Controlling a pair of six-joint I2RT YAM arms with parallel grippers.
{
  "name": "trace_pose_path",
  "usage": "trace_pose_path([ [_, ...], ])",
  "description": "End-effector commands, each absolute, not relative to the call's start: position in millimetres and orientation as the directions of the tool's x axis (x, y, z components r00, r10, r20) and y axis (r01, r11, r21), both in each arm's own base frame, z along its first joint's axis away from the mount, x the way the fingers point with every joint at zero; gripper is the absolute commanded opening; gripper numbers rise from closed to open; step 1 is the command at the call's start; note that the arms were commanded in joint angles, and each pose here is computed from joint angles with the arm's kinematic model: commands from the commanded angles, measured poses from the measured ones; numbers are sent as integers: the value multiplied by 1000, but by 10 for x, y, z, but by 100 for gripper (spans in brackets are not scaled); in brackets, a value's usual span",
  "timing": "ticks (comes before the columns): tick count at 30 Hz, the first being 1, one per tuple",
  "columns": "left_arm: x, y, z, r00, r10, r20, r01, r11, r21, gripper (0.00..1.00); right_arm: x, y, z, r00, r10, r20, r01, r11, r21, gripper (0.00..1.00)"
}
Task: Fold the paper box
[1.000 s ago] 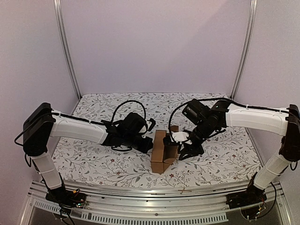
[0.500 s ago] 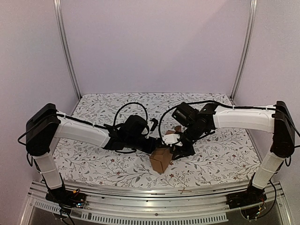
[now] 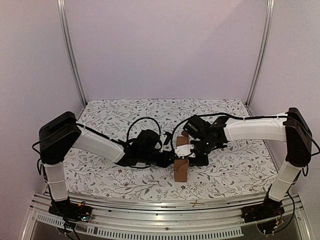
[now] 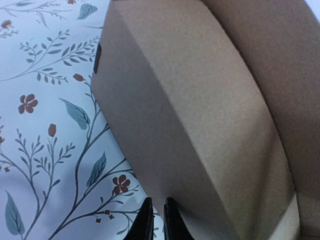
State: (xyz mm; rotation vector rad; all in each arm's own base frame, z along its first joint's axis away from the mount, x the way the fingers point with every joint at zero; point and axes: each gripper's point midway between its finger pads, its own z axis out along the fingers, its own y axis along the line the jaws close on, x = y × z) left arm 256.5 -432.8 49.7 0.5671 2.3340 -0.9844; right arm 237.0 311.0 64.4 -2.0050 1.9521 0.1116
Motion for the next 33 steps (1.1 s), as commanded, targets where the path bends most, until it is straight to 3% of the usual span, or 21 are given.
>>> trace_pose_path([
  [1, 2225, -4727, 715, -748, 177, -640, 612, 556, -562, 8, 2539, 3357, 779, 55, -936, -348, -971, 31, -238, 28],
  [8, 2030, -4585, 751, -765, 83, -639, 562, 571, -598, 8, 2512, 3142, 1049, 87, -944, -319, -949, 18, -313, 28],
  [14, 1966, -4487, 626, -795, -47, -604, 503, 505, -701, 9, 2300, 3383, 1330, 211, -922, -324, -940, -101, -324, 29],
  [15, 1987, -4130, 333, -850, -127, -512, 336, 617, -711, 10, 2201, 3533, 1164, 250, -925, -285, -940, -161, -302, 29],
  [16, 1952, -3967, 269, -858, -150, -491, 286, 654, -700, 10, 2165, 3588, 1126, 262, -924, -278, -938, -177, -298, 29],
  [22, 1474, -3010, 121, -880, -161, -446, 132, 820, -557, 12, 1923, 3863, 785, 332, -919, -213, -922, -269, -279, 28],
  [27, 1227, -2456, 232, -863, -145, -484, 99, 891, -442, 13, 1701, 4097, 681, 399, -896, -197, -895, -333, -296, 28],
  [33, 1422, -2132, 1078, -702, -78, -708, 217, 923, -318, 11, 1751, 4093, 692, 384, -909, -162, -886, -314, -341, 25],
])
